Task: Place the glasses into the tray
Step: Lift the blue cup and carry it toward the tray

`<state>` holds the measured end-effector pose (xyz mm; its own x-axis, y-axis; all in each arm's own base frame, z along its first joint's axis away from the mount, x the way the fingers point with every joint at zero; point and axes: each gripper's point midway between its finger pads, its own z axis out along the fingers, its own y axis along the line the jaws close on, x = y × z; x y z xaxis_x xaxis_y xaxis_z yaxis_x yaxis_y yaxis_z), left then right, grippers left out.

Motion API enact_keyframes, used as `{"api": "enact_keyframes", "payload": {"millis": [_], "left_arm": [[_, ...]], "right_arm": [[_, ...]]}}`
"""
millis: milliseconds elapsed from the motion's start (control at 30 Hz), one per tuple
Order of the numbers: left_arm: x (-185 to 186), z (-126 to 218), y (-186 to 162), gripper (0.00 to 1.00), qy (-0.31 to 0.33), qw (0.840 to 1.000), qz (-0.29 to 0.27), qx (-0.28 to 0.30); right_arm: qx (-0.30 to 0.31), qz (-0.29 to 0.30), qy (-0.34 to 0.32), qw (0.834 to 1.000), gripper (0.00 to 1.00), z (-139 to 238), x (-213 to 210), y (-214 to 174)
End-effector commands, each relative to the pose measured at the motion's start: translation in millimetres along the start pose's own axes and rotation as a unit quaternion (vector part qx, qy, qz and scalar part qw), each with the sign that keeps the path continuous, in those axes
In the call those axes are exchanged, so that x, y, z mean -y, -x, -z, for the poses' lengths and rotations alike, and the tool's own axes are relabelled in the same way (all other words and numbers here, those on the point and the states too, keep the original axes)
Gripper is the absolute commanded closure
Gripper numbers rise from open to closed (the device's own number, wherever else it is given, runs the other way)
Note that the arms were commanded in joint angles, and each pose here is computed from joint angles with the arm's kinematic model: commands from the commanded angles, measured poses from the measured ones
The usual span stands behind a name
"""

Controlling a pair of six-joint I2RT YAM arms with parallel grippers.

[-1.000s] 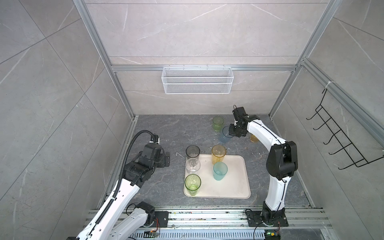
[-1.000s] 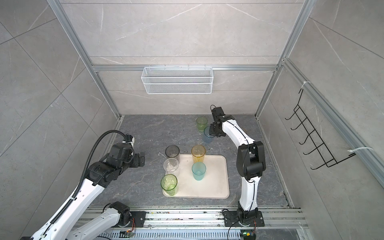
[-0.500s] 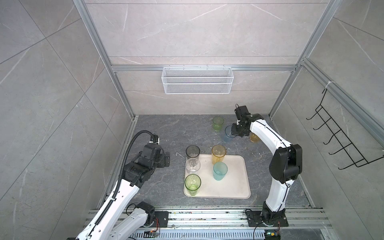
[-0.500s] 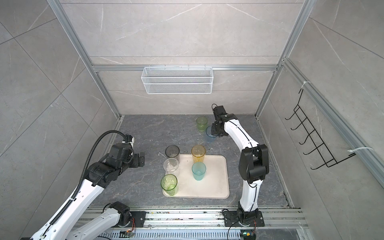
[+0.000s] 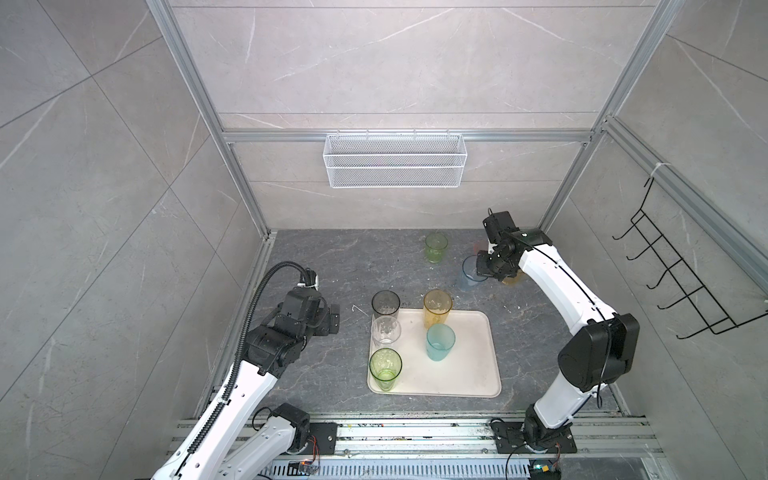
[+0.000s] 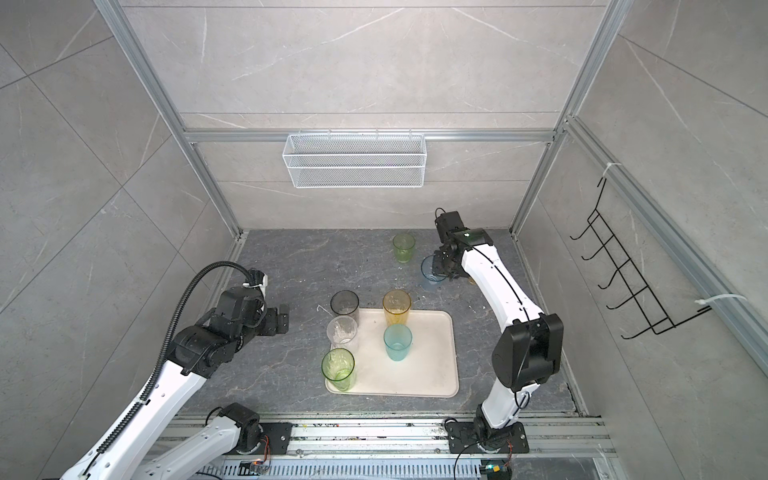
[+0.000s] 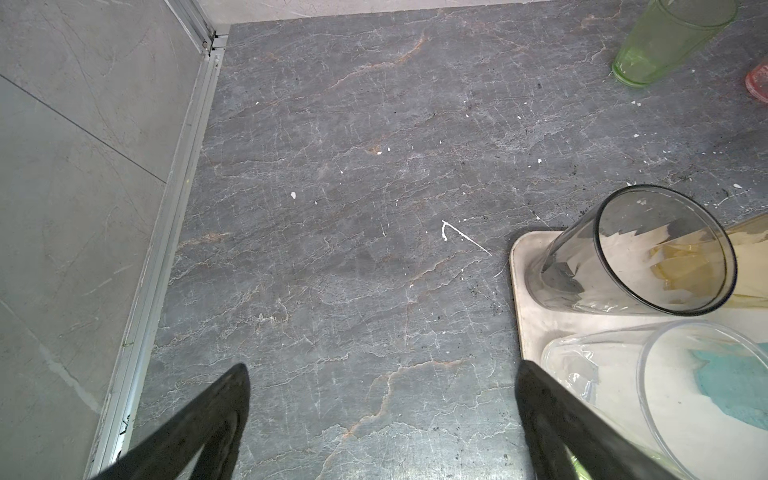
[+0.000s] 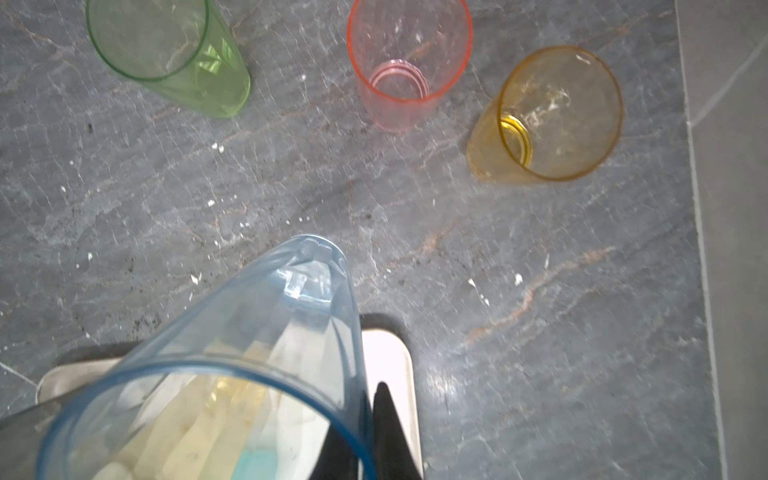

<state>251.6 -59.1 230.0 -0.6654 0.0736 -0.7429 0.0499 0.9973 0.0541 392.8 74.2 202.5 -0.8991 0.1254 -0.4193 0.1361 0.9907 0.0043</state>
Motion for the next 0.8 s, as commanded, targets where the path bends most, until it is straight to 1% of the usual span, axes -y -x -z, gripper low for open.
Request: {"api": "enact_keyframes", "payload": {"millis": [0,167,300,400,600,767], "left_arm": [[1,6,4,0.00,-0.009,1.000,0.003,0.007],[2,8,3,0.01,-0.013,1.000,0.006,0.007],[2,8,3,0.01,-0.015,1.000,0.006,0.007],[3,7,2,0.01,-0.016,1.000,0.005,0.003],[4,7,1,0.01,-0.019,1.000,0.006,0.000],[5,8,1,0.01,-0.022,1.000,0.007,0.001]], "right_arm": [[-0.010,0.011,-0.005,1.000,1.00,23,11,-17],[-0.009,0.022,-0.008,1.000,1.00,47,16,-33],[-0.006,0.051,-0.032,0.998,1.00,65,19,-49],[-0.004,0.060,-0.034,0.998,1.00,74,18,-60],[-0.005,0.078,-0.022,0.997,1.00,88,9,-90],[-0.015,0.095,-0.014,0.995,1.00,92,1,-115]]}}
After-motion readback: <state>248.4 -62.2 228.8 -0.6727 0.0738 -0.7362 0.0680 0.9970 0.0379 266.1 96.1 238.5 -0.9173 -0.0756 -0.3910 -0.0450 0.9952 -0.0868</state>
